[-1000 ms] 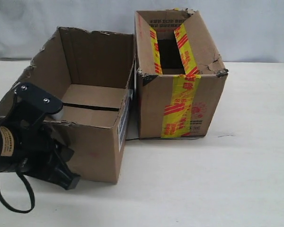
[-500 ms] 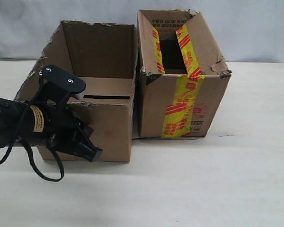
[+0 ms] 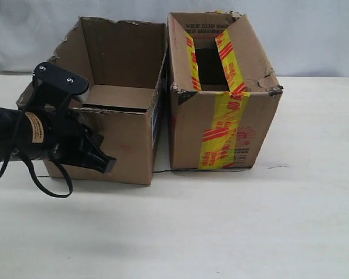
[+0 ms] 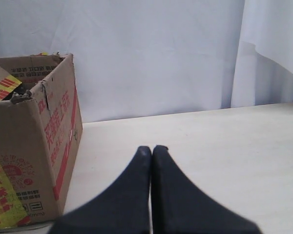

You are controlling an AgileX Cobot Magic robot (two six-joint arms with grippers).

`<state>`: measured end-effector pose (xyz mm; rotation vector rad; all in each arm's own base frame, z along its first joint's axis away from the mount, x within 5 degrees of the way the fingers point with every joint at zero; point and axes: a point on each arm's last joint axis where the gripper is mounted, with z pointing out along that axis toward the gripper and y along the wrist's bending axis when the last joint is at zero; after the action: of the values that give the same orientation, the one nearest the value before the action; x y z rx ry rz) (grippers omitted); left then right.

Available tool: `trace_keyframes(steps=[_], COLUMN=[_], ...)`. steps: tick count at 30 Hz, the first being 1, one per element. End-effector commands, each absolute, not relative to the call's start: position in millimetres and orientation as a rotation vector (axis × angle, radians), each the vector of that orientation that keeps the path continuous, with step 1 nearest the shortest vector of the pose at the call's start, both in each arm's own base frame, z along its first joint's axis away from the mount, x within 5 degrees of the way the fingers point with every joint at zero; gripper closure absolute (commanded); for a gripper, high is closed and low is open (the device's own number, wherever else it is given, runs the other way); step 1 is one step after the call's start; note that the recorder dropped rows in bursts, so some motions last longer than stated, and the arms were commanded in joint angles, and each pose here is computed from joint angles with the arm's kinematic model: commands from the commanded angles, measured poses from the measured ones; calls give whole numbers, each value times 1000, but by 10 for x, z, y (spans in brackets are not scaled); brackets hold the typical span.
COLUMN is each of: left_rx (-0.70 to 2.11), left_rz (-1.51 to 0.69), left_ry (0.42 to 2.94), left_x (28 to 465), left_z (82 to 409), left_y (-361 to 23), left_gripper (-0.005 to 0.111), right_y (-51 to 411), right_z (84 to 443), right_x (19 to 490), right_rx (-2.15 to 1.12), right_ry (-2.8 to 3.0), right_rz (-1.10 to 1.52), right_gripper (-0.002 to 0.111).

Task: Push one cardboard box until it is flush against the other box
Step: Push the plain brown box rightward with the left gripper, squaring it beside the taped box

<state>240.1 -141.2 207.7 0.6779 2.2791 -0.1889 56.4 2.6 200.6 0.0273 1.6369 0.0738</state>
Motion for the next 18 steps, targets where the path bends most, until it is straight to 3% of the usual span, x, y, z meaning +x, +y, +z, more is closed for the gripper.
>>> trace_keyframes(steps=[1,18], left_rx=[668,670], left_rz=[-217,-251], left_ry=[2238,2209], left_x=[2431,2536], left_z=[2118,2020], left_y=[-1451,-1540], left_gripper=[107,107], right_y=[23,23], right_z=[1989,1989], right_x=[562,562], right_rx=[32,32], right_ry=[1641,1641], right_rz=[69,69], right_gripper=[108,108])
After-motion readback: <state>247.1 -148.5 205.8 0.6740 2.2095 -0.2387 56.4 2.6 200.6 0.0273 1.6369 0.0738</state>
